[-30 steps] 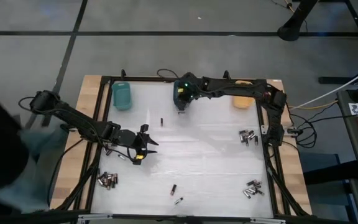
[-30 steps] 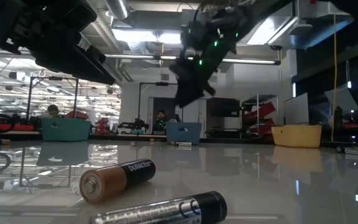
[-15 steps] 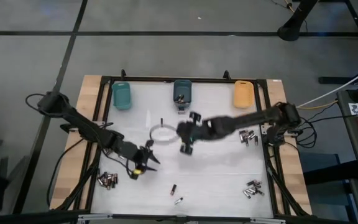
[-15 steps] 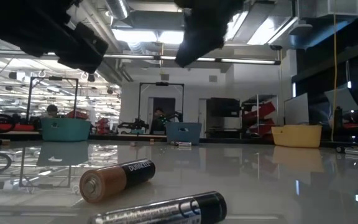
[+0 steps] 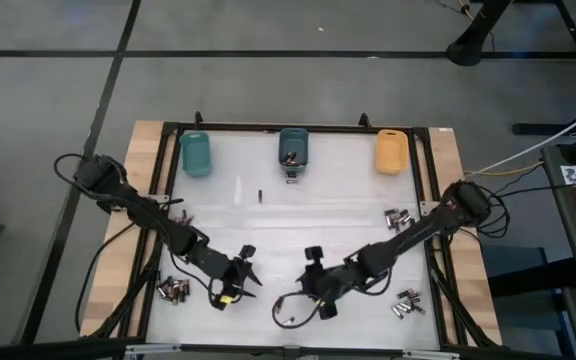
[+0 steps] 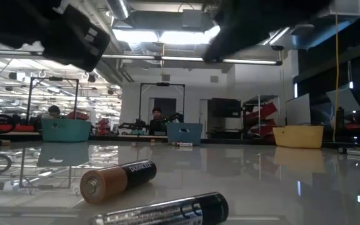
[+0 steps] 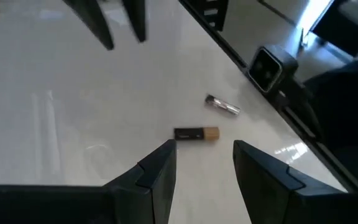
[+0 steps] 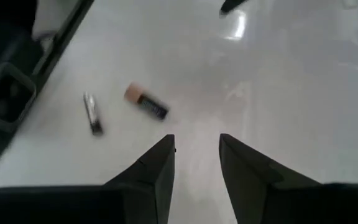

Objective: Sort batteries
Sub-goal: Put the brown battery into the blue bin

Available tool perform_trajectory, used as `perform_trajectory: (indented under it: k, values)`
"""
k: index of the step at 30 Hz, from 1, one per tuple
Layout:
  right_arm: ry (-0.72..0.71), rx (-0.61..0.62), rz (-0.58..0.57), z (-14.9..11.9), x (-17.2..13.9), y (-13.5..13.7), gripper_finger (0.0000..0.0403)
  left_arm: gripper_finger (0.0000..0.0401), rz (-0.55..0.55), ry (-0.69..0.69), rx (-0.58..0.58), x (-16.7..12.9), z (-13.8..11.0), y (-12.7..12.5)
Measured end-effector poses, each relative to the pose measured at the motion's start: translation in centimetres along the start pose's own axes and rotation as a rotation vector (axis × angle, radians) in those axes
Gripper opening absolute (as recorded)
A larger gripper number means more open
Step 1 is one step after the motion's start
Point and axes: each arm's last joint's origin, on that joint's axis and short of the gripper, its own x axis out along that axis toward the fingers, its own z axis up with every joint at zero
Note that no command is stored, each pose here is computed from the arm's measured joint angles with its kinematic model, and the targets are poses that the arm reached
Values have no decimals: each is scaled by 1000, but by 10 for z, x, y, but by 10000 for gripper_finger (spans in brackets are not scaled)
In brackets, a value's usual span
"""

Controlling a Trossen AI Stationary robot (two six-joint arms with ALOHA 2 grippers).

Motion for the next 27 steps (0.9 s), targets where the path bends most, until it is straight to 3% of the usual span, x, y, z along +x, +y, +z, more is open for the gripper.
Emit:
perform_trajectory:
  k: [9,17,27]
  values:
    - [-196,-135,171,-4,46,12,129,148,46,40,35,1,-3,8]
    - [-184,-132,218,-17,73,4,129,148,57,127,46,0,-12,10]
    - [-221,-203,319,-5,85,-3,129,148,55,125,39,0,-11,10]
